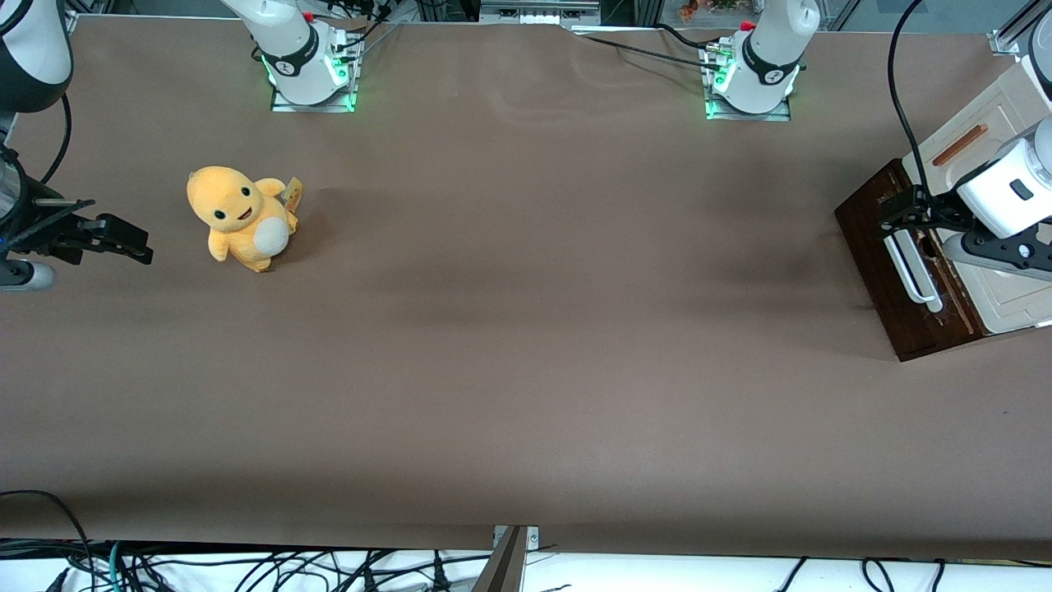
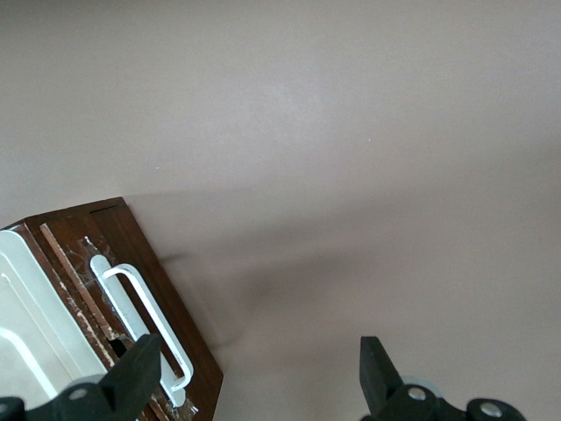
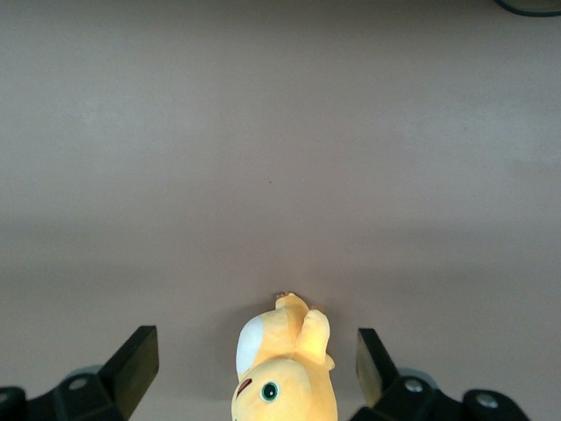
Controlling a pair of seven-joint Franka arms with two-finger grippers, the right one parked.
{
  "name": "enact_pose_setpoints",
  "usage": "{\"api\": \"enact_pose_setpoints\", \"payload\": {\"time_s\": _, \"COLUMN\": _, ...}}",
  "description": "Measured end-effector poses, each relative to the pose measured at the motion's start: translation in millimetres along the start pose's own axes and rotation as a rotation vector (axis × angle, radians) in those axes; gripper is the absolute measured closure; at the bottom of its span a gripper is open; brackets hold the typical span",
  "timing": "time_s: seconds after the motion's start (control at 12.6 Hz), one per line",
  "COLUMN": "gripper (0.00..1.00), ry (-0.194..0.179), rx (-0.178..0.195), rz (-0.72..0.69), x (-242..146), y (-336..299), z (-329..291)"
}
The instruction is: Open lower drawer with left arm only
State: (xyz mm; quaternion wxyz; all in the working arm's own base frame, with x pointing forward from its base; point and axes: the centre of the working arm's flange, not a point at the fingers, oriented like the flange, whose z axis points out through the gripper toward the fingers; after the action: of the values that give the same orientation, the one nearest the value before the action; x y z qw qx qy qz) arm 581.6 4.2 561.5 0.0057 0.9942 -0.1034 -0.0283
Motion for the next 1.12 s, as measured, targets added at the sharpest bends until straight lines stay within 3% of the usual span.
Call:
{"api": "enact_pose_setpoints", "payload": {"time_s": 0.32, "gripper": 0.00, "ry": -0.002, "rx": 0.000, "rz": 0.000, "x": -0.1, "y": 0.0, "z": 0.7}}
{"api": "enact_pose_setpoints", "payload": {"time_s": 0.56, "gripper": 0.00, "ry": -0.033, "rx": -0.006, "rz": -0.043, "x": 0.0, "y": -0.3, "z": 11.6}}
{"api": "enact_pose_setpoints", "payload": {"time_s": 0.96, "gripper": 0.00, "ry": -0.149, "rx": -0.009, "rz": -0.172, "x": 15.0, "y": 4.6, "z": 67.6}}
{"api": "enact_pose_setpoints", "payload": {"time_s": 1.12, "gripper": 0.00, "ry": -0.211, "rx": 0.010, "rz": -0.226, "x": 26.7, "y": 11.2, "z": 102.9}}
